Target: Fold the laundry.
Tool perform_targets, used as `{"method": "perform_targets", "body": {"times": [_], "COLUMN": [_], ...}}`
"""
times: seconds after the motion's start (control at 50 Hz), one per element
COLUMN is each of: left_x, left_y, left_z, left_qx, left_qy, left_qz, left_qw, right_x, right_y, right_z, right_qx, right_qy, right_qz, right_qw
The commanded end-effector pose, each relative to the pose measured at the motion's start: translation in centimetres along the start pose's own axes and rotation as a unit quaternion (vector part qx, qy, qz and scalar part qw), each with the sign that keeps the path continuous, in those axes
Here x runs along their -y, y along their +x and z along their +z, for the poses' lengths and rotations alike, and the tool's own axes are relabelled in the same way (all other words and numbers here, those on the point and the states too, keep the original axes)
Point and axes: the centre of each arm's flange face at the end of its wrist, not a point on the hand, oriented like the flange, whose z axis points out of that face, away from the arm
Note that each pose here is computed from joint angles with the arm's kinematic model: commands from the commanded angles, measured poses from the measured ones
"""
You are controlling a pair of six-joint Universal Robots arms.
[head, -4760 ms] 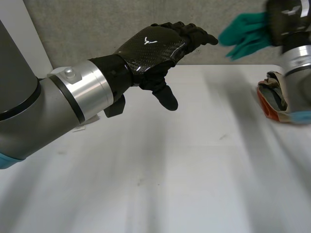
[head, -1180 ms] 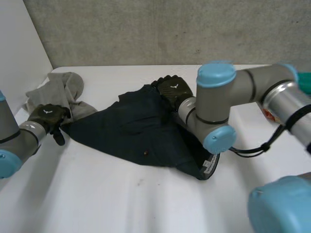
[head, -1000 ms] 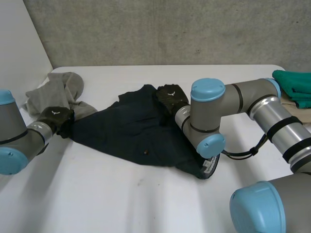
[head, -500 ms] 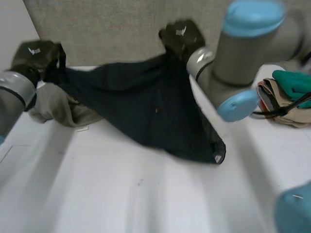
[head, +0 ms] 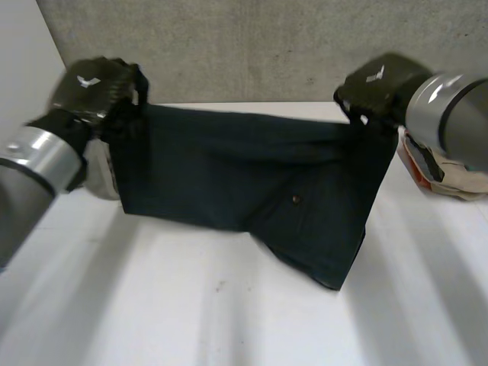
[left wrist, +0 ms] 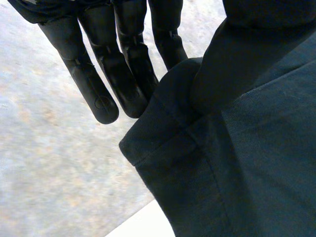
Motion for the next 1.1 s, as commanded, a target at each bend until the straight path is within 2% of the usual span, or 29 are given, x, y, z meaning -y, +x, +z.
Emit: {"method": "perform_targets", "body": {"times": [0.02, 0.06, 0.08, 0.12, 0.14, 0.16, 0.2, 0.22, 0.24, 0.28, 0.34, 0.42, 0.44, 0.52, 0.54, 0.62, 0.68, 0.78, 0.82, 0.88, 0.98, 1.1], "left_x": [-0.7, 1.1, 3.7, 6.5, 8.0, 10.5, 12.6, 13.3, 14.4, 15.0, 14.1, 9.9, 9.3, 5.3, 2.9, -2.7, -5.6, -10.2, -10.6, -9.9, -8.2, -5.3], "left_y": [2.1, 2.0, 1.6, 0.9, 0.5, -0.2, -1.0, -1.4, -2.0, -2.6, -1.9, -1.3, -1.2, -0.2, 0.5, 2.2, 3.3, 4.8, 5.1, 5.2, 5.4, 6.3], "left_z": [6.0, 7.6, 9.2, 10.2, 10.5, 10.9, 11.0, 10.9, 10.7, 10.5, 10.6, 10.4, 10.2, 8.6, 7.8, 5.3, 3.7, -0.2, -1.3, -3.3, -5.3, -6.7], "left_qx": [-0.023, -0.01, 0.012, 0.042, 0.058, 0.089, 0.119, 0.131, 0.149, 0.161, 0.153, 0.144, 0.142, 0.13, 0.122, 0.086, 0.062, 0.033, 0.026, 0.014, -0.002, -0.016], "left_qy": [0.061, 0.104, 0.161, 0.222, 0.252, 0.305, 0.35, 0.368, 0.393, 0.41, 0.397, 0.325, 0.313, 0.237, 0.197, 0.108, 0.056, -0.046, -0.072, -0.11, -0.146, -0.124], "left_qz": [0.03, 0.045, 0.054, 0.056, 0.056, 0.051, 0.043, 0.038, 0.028, 0.022, 0.016, 0.011, 0.011, 0.009, 0.007, 0.008, 0.011, 0.038, 0.053, 0.083, 0.093, 0.093], "left_qw": [0.997, 0.994, 0.985, 0.973, 0.964, 0.947, 0.928, 0.92, 0.907, 0.898, 0.905, 0.934, 0.939, 0.963, 0.973, 0.99, 0.996, 0.998, 0.996, 0.99, 0.985, 0.988], "right_x": [-1.0, 1.3, 2.3, 4.5, 6.9, 7.9, 9.6, 10.8, 11.2, 11.9, 11.3, 8.9, 7.3, 3.0, 1.9, -3.7, -7.4, -11.8, -12.7, -14.2, -14.2, -12.9], "right_y": [0.6, 2.8, 3.6, 5.4, 7.3, 8.2, 9.4, 10.1, 10.6, 10.9, 10.8, 8.9, 7.8, 5.0, 4.7, 2.0, -1.1, -5.6, -6.3, -7.8, -8.3, -7.1], "right_z": [6.8, 8.4, 8.6, 8.5, 7.8, 7.4, 6.6, 5.8, 5.3, 4.5, 4.5, 6.5, 7.5, 9.5, 9.8, 11.1, 11.3, 10.9, 10.4, 9.5, 6.5, 4.6], "right_qx": [-0.055, -0.123, -0.145, -0.187, -0.227, -0.245, -0.27, -0.29, -0.299, -0.305, -0.299, -0.264, -0.243, -0.194, -0.188, -0.142, -0.093, -0.024, -0.012, 0.013, 0.05, 0.015], "right_qy": [0.044, 0.121, 0.152, 0.218, 0.287, 0.321, 0.375, 0.415, 0.428, 0.444, 0.431, 0.384, 0.355, 0.278, 0.26, 0.162, 0.096, 0.024, 0.007, -0.027, -0.074, -0.044], "right_qz": [0.023, 0.05, 0.06, 0.076, 0.087, 0.092, 0.098, 0.099, 0.099, 0.096, 0.095, 0.1, 0.102, 0.108, 0.11, 0.122, 0.122, 0.091, 0.081, 0.066, 0.065, 0.121], "right_qw": [0.997, 0.984, 0.976, 0.955, 0.926, 0.91, 0.881, 0.857, 0.847, 0.837, 0.846, 0.879, 0.897, 0.934, 0.941, 0.969, 0.983, 0.995, 0.997, 0.997, 0.994, 0.992]}}
